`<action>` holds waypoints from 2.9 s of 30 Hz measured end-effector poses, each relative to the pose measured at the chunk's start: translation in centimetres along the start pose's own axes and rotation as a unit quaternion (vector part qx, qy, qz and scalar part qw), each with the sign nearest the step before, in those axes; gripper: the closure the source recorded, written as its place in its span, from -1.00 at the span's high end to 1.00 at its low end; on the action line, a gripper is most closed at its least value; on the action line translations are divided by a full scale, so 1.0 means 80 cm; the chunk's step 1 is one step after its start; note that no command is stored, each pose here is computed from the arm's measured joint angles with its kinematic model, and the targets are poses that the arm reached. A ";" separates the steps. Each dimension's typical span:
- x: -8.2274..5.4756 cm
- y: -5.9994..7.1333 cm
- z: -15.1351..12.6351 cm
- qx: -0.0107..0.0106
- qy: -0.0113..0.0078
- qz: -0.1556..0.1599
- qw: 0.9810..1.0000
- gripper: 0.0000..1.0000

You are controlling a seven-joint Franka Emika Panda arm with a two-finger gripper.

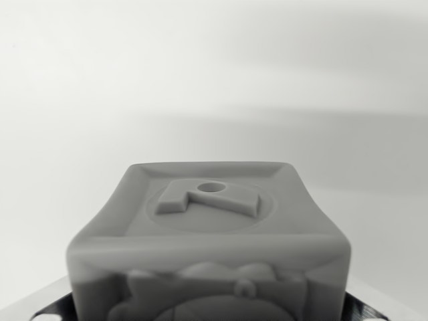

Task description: Destack cube

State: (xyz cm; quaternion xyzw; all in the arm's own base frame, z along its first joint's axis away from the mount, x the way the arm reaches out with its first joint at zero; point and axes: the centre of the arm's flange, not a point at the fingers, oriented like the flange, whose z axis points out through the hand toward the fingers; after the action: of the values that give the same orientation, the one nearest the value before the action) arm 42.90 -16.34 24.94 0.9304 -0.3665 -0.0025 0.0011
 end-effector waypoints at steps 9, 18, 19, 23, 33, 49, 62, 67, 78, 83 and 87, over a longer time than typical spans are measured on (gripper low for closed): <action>0.013 0.015 0.004 0.000 0.000 0.014 1.000 -1.00; 0.027 0.032 0.009 0.000 0.000 0.030 1.000 -1.00; 0.028 0.034 0.009 0.000 0.000 0.032 0.999 -1.00; 0.034 0.040 0.011 0.000 0.000 0.038 0.999 -1.00; 0.049 0.057 0.015 0.000 0.000 0.055 0.999 -1.00; 0.057 0.068 0.059 -0.001 -0.002 0.065 0.998 -1.00; 0.057 0.068 0.102 -0.001 -0.001 0.065 0.998 -1.00; 0.058 0.068 0.117 0.000 -0.001 0.065 0.998 -1.00; 0.058 0.068 0.143 0.000 -0.001 0.065 0.998 -1.00; 0.058 0.068 0.152 0.000 -0.001 0.065 0.998 -1.00; 0.058 0.068 0.158 0.000 -0.001 0.065 0.998 -1.00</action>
State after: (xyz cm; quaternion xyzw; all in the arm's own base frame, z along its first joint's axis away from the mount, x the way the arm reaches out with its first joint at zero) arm 42.50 -23.48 12.27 0.9048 -0.4259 -0.0035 0.0012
